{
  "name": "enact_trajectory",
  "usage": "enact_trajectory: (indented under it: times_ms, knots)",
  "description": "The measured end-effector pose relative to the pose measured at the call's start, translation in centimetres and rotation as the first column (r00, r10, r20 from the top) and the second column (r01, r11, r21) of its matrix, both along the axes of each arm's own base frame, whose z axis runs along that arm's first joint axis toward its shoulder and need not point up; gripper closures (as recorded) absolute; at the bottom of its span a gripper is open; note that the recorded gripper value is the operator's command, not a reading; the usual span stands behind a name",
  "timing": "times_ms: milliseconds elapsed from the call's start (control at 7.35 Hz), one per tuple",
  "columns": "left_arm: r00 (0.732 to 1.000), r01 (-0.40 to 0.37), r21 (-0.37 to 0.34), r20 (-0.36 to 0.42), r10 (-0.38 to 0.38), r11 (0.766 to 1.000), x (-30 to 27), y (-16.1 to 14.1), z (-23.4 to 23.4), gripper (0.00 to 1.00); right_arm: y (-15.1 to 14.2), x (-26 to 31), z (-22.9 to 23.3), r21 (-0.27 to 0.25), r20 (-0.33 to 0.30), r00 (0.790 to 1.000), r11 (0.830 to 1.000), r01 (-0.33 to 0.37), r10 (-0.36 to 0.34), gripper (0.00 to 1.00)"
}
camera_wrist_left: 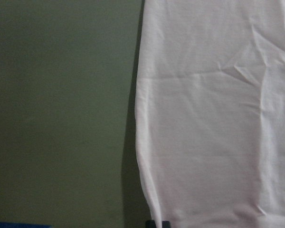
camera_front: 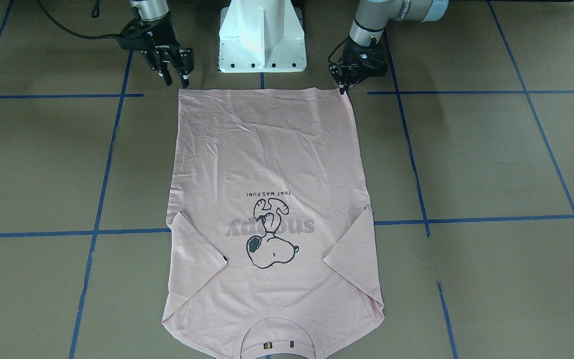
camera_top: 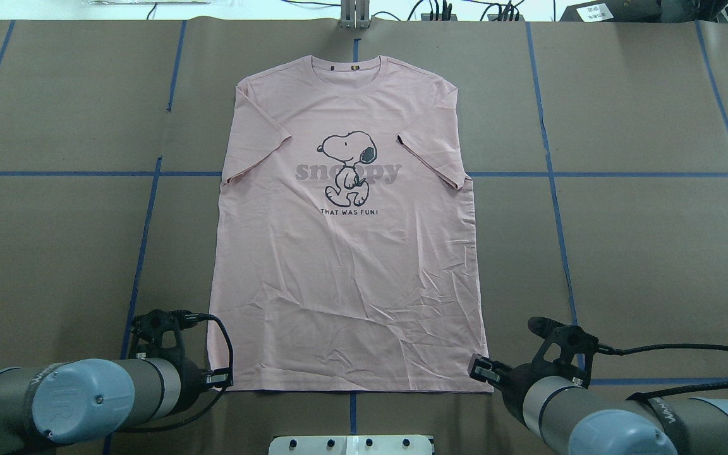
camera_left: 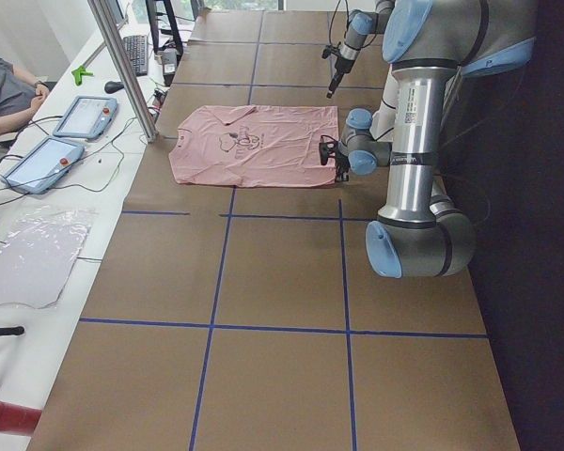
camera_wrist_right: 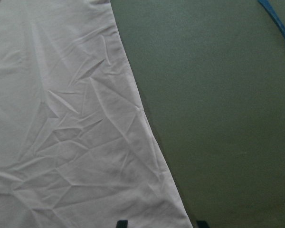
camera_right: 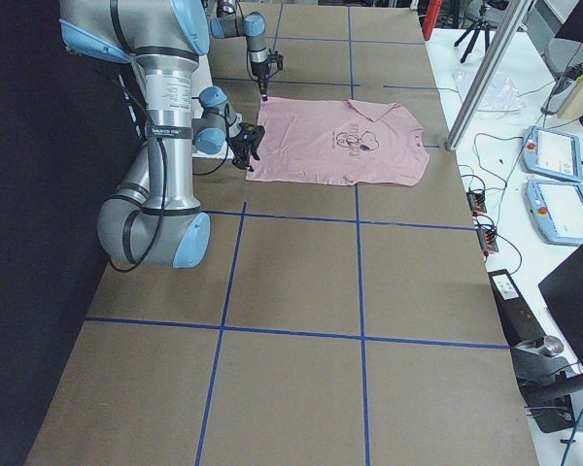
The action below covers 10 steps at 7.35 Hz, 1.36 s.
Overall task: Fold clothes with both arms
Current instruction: 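Grasp the hem corners with the left and right grippers, then lift the hem with both grippers and fold it over onto the collar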
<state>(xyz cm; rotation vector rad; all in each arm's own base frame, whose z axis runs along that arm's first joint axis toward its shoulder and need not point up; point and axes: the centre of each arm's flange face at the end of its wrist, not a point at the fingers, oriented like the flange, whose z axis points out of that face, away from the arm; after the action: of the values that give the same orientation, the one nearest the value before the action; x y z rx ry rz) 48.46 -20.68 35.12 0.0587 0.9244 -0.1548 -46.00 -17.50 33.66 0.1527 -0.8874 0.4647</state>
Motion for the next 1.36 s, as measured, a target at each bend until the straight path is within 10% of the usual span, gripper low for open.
enact_trajectory:
  times_ms: [1089,1361]
  knots:
    - [1.0,-0.003,0.001,-0.017,0.003,1.0,-0.3,0.1,-0.8,1.0,2.1,-3.5,2.9,-0.005,-0.074,0.997,0.999,0.037,-0.037,0.47]
    - [1.0,-0.004,0.002,-0.018,0.004,1.0,-0.3,0.1,-0.8,1.0,2.2,-3.7,3.1,-0.004,-0.078,0.996,0.999,0.037,-0.038,0.77]
